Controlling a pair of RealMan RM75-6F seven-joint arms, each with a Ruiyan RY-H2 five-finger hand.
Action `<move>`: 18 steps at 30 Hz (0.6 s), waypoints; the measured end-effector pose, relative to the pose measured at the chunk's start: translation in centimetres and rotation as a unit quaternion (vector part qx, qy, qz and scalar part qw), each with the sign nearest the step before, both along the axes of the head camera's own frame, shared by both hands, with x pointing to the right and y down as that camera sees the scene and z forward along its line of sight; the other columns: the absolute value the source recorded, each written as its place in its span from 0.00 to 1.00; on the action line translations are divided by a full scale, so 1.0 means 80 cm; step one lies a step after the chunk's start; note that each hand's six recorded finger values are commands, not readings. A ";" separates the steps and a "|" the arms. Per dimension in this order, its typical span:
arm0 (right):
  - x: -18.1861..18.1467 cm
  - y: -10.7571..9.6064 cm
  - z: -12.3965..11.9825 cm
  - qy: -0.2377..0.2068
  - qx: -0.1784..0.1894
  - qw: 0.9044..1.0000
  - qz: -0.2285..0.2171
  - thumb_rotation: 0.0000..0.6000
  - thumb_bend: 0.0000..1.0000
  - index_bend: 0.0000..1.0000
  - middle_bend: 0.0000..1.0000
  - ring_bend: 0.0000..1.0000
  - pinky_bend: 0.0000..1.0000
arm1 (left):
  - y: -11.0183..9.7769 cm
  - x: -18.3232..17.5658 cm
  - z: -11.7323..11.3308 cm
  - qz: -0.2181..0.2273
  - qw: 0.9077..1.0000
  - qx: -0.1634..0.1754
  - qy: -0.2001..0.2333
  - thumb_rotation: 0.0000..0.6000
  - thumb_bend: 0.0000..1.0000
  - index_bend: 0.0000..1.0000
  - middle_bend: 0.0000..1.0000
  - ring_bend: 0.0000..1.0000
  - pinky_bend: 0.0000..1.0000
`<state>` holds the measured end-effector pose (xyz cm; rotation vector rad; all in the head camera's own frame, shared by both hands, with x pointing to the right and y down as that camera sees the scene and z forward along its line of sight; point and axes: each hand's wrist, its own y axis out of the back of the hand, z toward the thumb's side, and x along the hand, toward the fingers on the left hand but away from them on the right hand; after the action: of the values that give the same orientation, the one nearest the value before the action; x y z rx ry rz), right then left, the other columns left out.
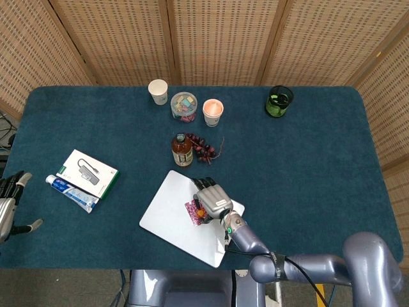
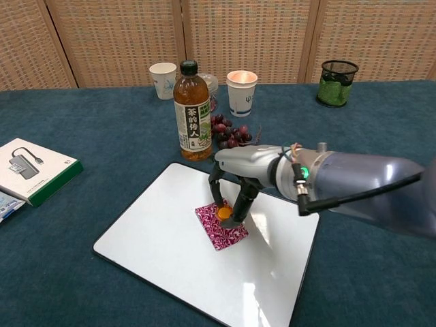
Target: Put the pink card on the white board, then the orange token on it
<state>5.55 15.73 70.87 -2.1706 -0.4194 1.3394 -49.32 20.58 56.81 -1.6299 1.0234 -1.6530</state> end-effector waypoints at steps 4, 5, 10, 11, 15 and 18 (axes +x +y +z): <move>-0.012 -0.007 0.005 0.011 0.007 1.000 0.007 1.00 0.45 0.60 0.00 0.00 0.00 | -0.002 -0.002 0.001 -0.002 1.000 -0.002 0.002 1.00 0.00 0.00 0.00 0.00 0.00; -0.012 -0.009 0.006 0.014 0.007 1.000 0.008 1.00 0.43 0.55 0.00 0.00 0.00 | -0.002 -0.002 0.001 -0.003 1.000 -0.003 0.003 1.00 0.00 0.00 0.00 0.00 0.00; -0.007 -0.010 0.010 0.027 0.000 1.000 0.009 1.00 0.31 0.29 0.00 0.00 0.00 | -0.003 -0.004 0.000 -0.004 1.000 -0.002 0.004 1.00 0.00 0.00 0.00 0.00 0.00; -0.006 -0.009 0.009 0.028 -0.003 1.000 0.009 1.00 0.30 0.28 0.00 0.00 0.00 | -0.003 -0.004 0.000 -0.004 1.000 -0.002 0.004 1.00 0.00 0.00 0.00 0.00 0.00; -0.005 -0.008 0.003 0.026 -0.008 1.000 0.006 1.00 0.26 0.18 0.00 0.00 0.00 | -0.002 -0.002 0.000 -0.002 1.000 -0.003 0.004 1.00 0.00 0.00 0.00 0.00 0.00; -0.005 -0.010 -0.003 0.023 -0.005 1.000 0.008 1.00 0.26 0.17 0.00 0.00 0.00 | -0.002 -0.001 0.000 -0.001 1.000 -0.002 0.003 1.00 0.00 0.00 0.00 0.00 0.00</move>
<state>5.14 14.93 70.67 -2.1448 -0.4129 1.4004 -49.44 20.43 56.82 -1.6387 1.0249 -1.6530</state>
